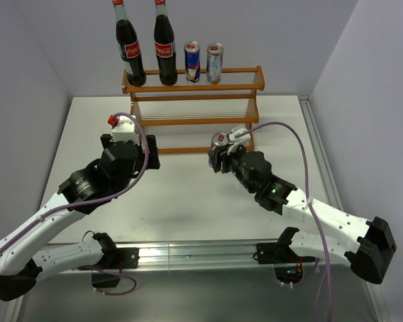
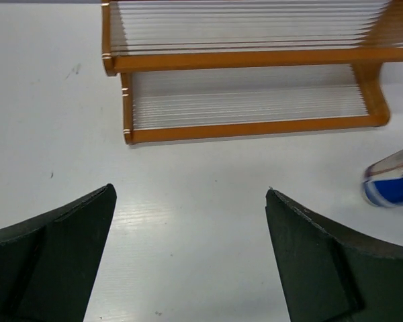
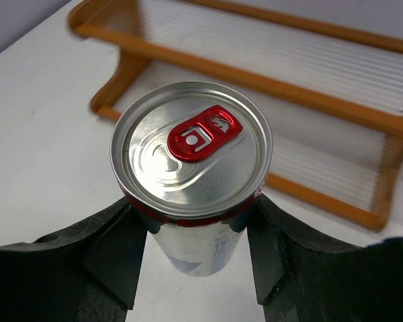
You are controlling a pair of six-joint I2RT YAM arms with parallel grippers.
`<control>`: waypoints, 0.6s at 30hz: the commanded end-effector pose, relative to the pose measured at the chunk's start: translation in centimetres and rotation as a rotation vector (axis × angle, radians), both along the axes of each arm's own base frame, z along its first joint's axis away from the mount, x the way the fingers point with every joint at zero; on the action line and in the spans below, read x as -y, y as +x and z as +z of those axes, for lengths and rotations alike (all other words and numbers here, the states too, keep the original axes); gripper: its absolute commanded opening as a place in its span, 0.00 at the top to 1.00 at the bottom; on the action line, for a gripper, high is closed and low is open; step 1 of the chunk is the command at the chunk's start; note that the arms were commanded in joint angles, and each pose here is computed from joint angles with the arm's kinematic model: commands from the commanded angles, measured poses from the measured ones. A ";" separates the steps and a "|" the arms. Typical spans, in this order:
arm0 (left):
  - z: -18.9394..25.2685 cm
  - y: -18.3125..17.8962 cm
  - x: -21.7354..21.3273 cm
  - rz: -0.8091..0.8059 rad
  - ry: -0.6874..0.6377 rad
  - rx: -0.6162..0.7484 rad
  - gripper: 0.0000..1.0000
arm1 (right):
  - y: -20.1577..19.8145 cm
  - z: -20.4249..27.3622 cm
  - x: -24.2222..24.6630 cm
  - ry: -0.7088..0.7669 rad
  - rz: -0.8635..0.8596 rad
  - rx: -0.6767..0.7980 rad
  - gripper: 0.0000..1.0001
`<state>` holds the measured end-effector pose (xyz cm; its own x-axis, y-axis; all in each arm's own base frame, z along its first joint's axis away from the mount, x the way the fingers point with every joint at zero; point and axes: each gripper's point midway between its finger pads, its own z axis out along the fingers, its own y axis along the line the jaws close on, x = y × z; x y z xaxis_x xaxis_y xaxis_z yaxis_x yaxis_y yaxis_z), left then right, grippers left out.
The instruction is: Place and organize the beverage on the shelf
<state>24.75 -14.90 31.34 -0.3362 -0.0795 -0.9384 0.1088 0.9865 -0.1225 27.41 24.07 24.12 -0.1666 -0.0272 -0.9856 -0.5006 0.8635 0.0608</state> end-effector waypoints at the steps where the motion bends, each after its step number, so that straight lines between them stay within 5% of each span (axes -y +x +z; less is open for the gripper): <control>1: 0.1 1.2 -1.4 0.081 -0.023 0.009 0.00 | 4.2 9.1 4.3 0.198 -0.219 0.210 1.00; 18: -4.5 4.1 -5.3 0.140 0.007 -0.108 0.01 | 13.1 22.0 9.8 0.119 -0.257 0.485 1.00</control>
